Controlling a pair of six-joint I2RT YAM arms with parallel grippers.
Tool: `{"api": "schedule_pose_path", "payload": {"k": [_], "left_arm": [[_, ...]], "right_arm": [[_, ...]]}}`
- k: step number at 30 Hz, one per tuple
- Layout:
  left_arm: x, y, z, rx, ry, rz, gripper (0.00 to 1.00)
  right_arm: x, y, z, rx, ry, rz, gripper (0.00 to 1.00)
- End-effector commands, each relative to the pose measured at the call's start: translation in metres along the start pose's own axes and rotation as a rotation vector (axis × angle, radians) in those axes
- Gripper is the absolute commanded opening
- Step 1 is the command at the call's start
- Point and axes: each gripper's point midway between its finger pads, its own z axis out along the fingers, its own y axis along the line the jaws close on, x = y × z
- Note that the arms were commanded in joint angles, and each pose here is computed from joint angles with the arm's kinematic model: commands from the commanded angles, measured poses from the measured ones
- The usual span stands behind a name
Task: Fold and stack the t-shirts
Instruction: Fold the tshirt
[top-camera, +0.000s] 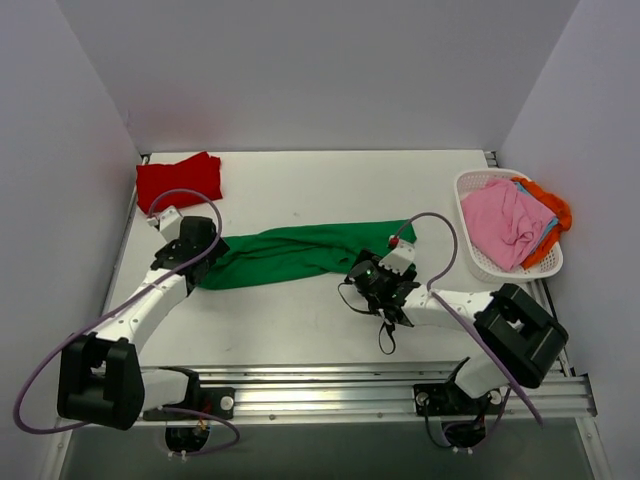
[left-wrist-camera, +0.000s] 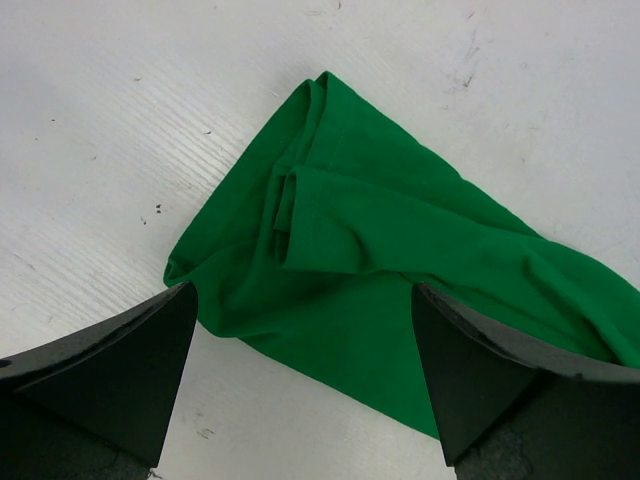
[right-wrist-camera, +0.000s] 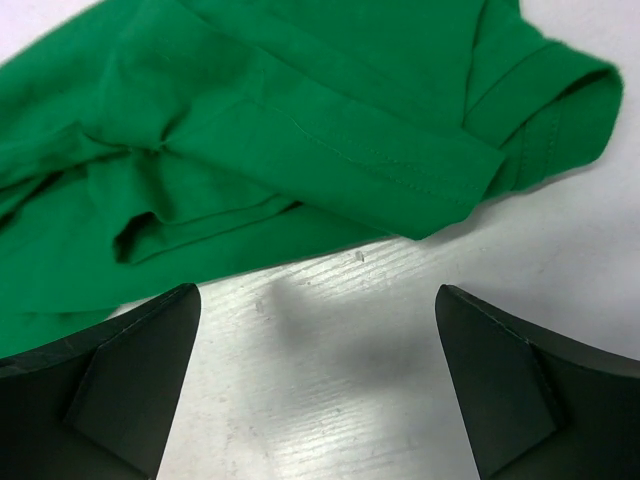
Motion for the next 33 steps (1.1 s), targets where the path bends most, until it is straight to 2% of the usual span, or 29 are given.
{"api": "schedule_pose_path", "payload": {"k": [1,9,12,13,14,15,16,18,20,21,23,24,25,29,30,31,33], "left_arm": [[0.002,-0.002,0.005,0.001,-0.005,0.001,0.96],[0.014,-0.009,0.004,0.042,-0.002,-0.002,1.00],[0.018,-0.004,0.004,0.039,-0.011,-0.008,1.00],[0.017,-0.005,0.002,0.045,-0.017,-0.020,1.00],[0.018,-0.005,0.002,0.050,-0.016,-0.025,1.00],[0.018,-0.006,0.001,0.064,-0.021,-0.031,1.00],[0.019,-0.006,-0.001,0.071,-0.022,-0.033,1.00],[0.017,-0.008,-0.004,0.086,-0.029,-0.037,1.00],[0.017,-0.012,-0.007,0.105,-0.028,-0.042,1.00],[0.016,-0.015,-0.009,0.116,-0.033,-0.047,1.00],[0.016,-0.021,-0.013,0.142,-0.039,-0.047,0.95],[0.015,-0.024,-0.015,0.152,-0.042,-0.048,0.95],[0.015,-0.025,-0.015,0.154,-0.043,-0.048,0.95],[0.018,-0.031,-0.017,0.173,-0.036,-0.039,0.94],[0.019,-0.033,-0.017,0.177,-0.033,-0.035,0.95],[0.019,-0.034,-0.017,0.181,-0.032,-0.035,0.94],[0.024,-0.038,-0.018,0.195,-0.025,-0.023,0.94]], "right_arm": [[0.007,0.002,0.007,0.004,0.001,0.043,1.00],[0.013,-0.005,0.034,0.065,-0.007,0.029,0.95],[0.018,-0.002,0.059,0.055,0.038,0.053,0.88],[0.010,-0.005,0.071,0.058,0.031,0.082,0.82],[0.017,-0.008,0.083,0.069,0.051,0.082,0.56],[0.016,-0.007,0.090,0.063,0.059,0.096,0.39],[0.013,-0.006,0.100,0.055,0.066,0.125,0.13],[0.012,0.002,0.116,0.052,0.078,0.133,0.00],[0.010,0.008,0.129,0.041,0.087,0.149,0.00],[-0.006,0.027,0.136,0.009,0.062,0.175,0.00],[-0.015,0.038,0.150,0.001,0.062,0.179,0.00],[-0.045,0.069,0.160,-0.048,0.014,0.210,0.00],[-0.042,0.071,0.172,-0.024,0.030,0.187,0.00],[-0.100,0.129,0.215,-0.076,-0.030,0.187,0.01],[-0.115,0.142,0.222,-0.107,-0.057,0.176,0.04],[-0.139,0.166,0.235,-0.158,-0.109,0.195,0.15],[-0.167,0.187,0.249,-0.255,-0.146,0.196,0.46]]}}
